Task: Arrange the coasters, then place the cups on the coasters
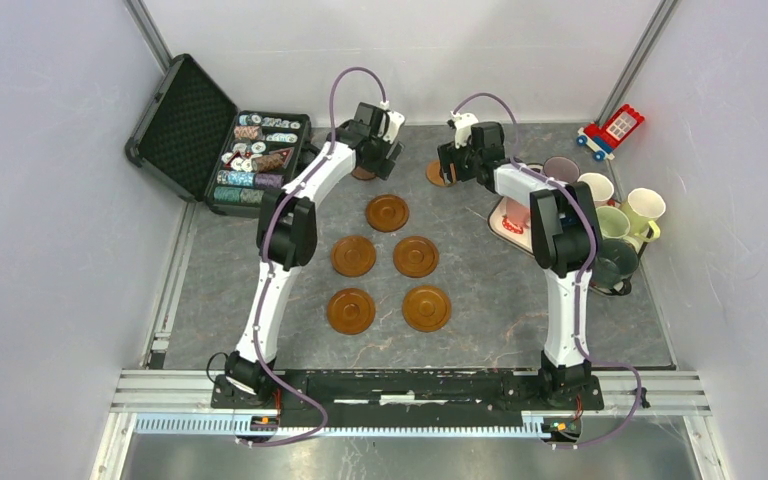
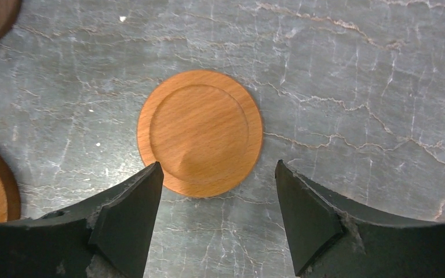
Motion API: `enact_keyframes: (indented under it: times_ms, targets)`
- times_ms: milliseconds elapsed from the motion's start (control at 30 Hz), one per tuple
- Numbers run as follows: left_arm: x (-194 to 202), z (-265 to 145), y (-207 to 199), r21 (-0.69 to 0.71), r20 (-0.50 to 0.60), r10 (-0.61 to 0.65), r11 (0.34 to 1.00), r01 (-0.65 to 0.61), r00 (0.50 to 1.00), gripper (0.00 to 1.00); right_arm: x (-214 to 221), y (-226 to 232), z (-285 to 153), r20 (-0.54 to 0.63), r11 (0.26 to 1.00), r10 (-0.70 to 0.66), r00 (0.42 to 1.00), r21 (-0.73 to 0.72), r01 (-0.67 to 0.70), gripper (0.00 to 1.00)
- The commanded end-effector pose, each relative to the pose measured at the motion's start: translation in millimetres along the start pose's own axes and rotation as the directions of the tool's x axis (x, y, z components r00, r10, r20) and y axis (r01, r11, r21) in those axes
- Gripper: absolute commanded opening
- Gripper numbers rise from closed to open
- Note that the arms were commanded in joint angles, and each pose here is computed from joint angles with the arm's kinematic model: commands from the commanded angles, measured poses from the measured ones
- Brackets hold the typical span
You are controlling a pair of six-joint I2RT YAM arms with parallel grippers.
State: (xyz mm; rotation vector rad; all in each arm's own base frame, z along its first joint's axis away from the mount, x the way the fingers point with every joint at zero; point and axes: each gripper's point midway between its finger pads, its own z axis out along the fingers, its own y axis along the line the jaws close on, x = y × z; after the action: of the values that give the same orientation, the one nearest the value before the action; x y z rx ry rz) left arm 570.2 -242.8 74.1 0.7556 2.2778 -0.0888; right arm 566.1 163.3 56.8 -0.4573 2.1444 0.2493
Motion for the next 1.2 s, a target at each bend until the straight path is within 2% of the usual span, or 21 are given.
enact_keyframes:
  times_ms: [0,133,233,433,533,833,1000,1167]
  targets:
    - [5.3,19.7,10.7,-0.065,-0.008,-0.005,0.998,0.005,1.000,0.84,-12.3,-4.9,7.7,0.041,0.999,0.004,0.999,0.038,-0.005,0.78]
    - [8.6,24.7,16.6,-0.076,-0.019,-0.018,0.997,0.017,1.000,0.83,2.5,-4.0,16.6,0.013,0.999,0.025,1.000,0.034,-0.026,0.77]
    - [13.7,25.2,12.2,-0.020,-0.028,-0.046,0.999,0.046,0.999,0.83,10.9,0.7,21.8,-0.003,0.999,0.035,0.999,0.021,-0.035,0.73]
    - [36.2,25.1,9.6,0.079,-0.092,-0.187,0.978,0.194,0.978,0.78,22.9,21.7,26.4,-0.029,0.998,0.062,0.998,-0.026,-0.063,0.66]
    - [40.1,23.7,8.6,0.100,-0.104,-0.207,0.971,0.217,0.973,0.76,22.8,33.4,29.6,-0.028,0.997,0.055,0.998,-0.053,-0.057,0.64]
    - [57.1,16.7,6.4,0.111,-0.164,-0.247,0.957,0.266,0.955,0.66,16.4,59.3,43.3,-0.007,0.996,0.030,1.000,-0.086,-0.031,0.58]
    - [70.7,6.9,11.3,0.069,-0.207,-0.246,0.962,0.265,0.947,0.58,16.6,65.8,46.8,-0.006,0.995,0.029,1.000,-0.098,-0.030,0.58]
    - [90.6,-2.5,17.7,0.028,-0.259,-0.260,0.960,0.277,0.930,0.55,18.7,74.4,49.0,-0.011,0.992,0.027,1.000,-0.119,-0.028,0.57]
